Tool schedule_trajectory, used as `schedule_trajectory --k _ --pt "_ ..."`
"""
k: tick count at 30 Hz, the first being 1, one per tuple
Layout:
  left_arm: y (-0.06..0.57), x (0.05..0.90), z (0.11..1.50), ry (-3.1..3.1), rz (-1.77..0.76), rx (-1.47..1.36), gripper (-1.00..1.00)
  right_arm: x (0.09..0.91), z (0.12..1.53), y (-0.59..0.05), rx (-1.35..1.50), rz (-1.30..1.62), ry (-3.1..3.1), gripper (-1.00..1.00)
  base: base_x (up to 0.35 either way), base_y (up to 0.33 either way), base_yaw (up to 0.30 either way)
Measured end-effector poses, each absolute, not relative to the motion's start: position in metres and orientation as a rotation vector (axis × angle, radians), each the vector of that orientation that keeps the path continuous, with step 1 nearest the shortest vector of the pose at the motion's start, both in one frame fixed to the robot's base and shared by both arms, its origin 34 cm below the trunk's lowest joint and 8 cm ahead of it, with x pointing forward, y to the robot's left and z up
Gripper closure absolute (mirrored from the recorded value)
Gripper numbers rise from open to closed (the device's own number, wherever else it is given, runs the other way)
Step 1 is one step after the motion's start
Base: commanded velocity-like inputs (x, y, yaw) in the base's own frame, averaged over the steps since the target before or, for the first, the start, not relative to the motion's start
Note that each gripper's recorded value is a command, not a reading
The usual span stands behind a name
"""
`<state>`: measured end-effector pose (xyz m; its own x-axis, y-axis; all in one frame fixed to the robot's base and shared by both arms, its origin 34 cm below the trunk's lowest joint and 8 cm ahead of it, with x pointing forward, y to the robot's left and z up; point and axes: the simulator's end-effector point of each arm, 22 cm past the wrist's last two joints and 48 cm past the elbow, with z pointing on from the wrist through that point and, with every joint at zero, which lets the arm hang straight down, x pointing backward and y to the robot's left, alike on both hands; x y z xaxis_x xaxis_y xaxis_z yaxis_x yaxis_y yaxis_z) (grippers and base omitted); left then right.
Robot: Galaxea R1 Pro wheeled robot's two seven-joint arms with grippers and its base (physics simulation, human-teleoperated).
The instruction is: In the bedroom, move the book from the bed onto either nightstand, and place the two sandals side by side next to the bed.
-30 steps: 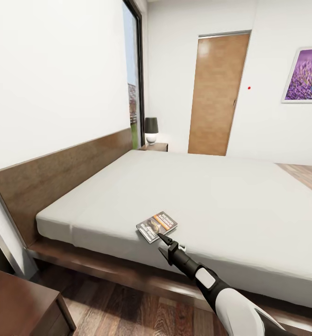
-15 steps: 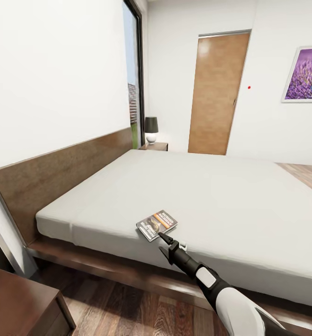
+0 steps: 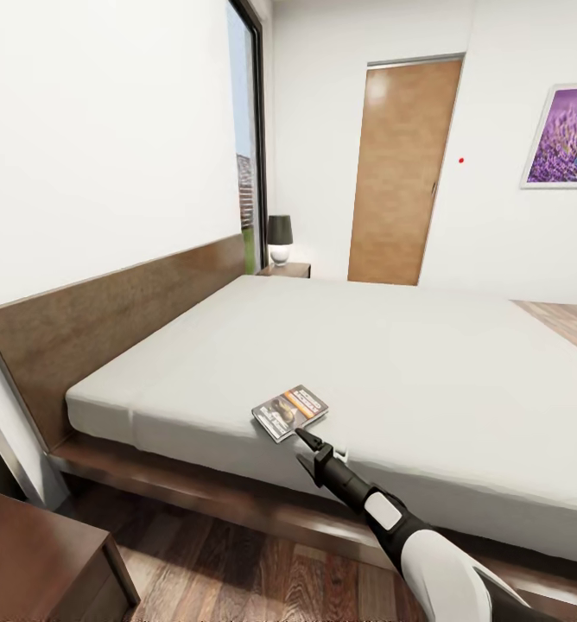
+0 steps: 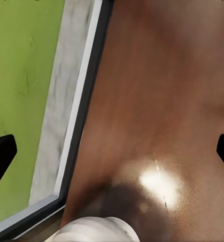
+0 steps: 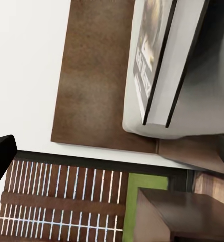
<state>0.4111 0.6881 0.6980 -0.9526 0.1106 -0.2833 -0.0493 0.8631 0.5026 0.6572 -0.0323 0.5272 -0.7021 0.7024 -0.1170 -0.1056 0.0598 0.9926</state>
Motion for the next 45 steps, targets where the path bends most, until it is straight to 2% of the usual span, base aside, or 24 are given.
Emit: schedule_trajectory --k 45 --pt "0.688 0.412 0.689 2.745 0.752 0.051 -1.0 0.671 0.529 -0.044 0.638 1.703 1.696 -1.0 0.0 0.0 0.0"
